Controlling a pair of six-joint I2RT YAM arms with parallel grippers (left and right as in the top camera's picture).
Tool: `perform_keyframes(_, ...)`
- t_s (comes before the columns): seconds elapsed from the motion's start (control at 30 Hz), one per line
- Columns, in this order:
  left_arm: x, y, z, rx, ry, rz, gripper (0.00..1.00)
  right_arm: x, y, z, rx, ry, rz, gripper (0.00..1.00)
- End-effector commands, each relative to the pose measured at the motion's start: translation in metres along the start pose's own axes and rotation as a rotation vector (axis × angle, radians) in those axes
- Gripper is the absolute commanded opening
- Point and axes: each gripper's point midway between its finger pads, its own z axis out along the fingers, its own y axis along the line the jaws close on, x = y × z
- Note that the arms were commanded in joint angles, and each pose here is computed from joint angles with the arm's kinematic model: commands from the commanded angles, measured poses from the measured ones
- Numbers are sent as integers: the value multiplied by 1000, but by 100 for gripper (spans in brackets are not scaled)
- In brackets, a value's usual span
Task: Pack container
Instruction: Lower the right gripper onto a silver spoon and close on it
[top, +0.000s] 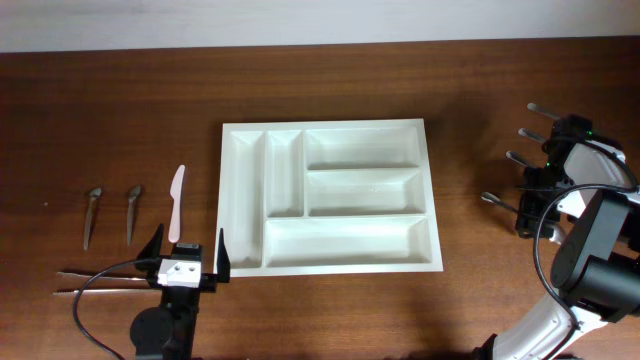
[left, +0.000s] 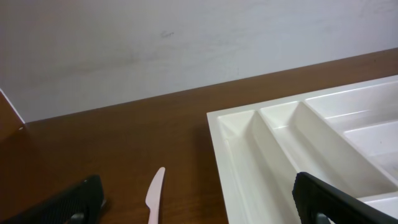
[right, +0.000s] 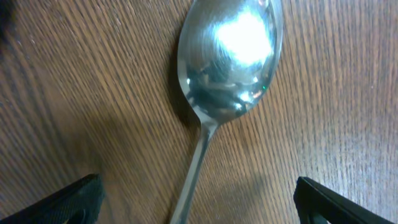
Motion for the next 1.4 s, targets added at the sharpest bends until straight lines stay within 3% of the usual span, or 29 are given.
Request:
perform_keyframes(0.0, 3, 2, 0, -12, 2, 16, 99, -4, -4, 8, 24, -41, 1, 99)
perform_keyframes(1.17, 3, 2, 0, -12, 2, 16, 99, -3, -13, 26, 26, -44, 0, 99)
perform_keyframes(1.27, 3, 2, 0, -12, 2, 16, 99, -2, -13, 26, 26, -43, 0, 87)
perform_keyframes(1.37, 3, 2, 0, -12, 2, 16, 99, -2, -13, 26, 25, -43, 1, 87)
